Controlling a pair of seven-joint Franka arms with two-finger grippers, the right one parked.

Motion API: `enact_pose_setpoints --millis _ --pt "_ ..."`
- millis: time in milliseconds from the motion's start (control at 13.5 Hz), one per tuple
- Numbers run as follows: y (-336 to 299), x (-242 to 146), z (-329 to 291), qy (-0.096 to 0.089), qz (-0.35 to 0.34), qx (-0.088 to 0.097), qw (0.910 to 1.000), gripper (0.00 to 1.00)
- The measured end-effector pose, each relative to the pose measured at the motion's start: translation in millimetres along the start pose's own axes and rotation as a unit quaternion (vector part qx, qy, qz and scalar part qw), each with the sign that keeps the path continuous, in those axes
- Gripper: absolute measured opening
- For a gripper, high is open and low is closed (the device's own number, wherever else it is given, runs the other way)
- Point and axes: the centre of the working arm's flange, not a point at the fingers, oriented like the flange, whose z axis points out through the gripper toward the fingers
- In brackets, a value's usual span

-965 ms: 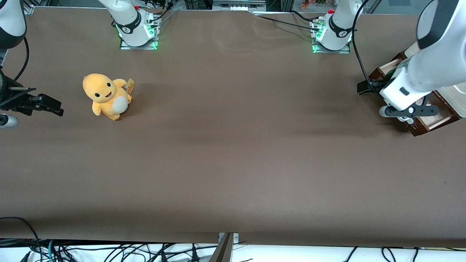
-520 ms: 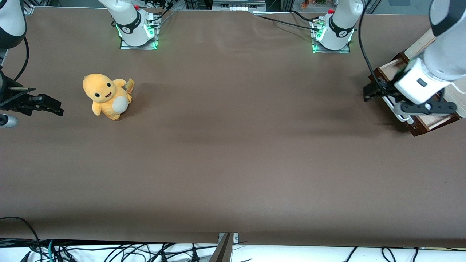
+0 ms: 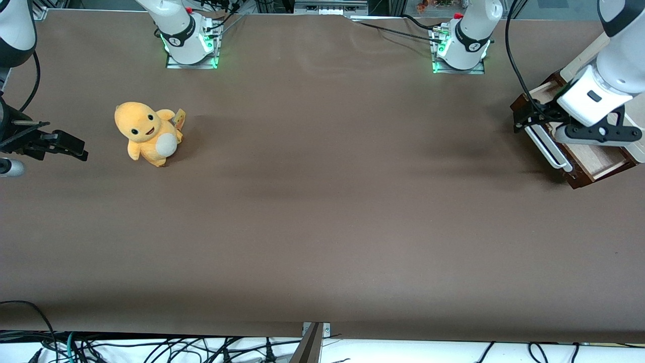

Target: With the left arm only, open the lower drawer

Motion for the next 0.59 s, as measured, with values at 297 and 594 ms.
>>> enact_pose_setpoints --millis 297,594 --pt "8.2 -4.1 0.8 0.001 -0.009 0.001 1.0 1.0" --pt "5.9 -3.9 1.0 0.0 -0.012 0.0 0.9999 1.0"
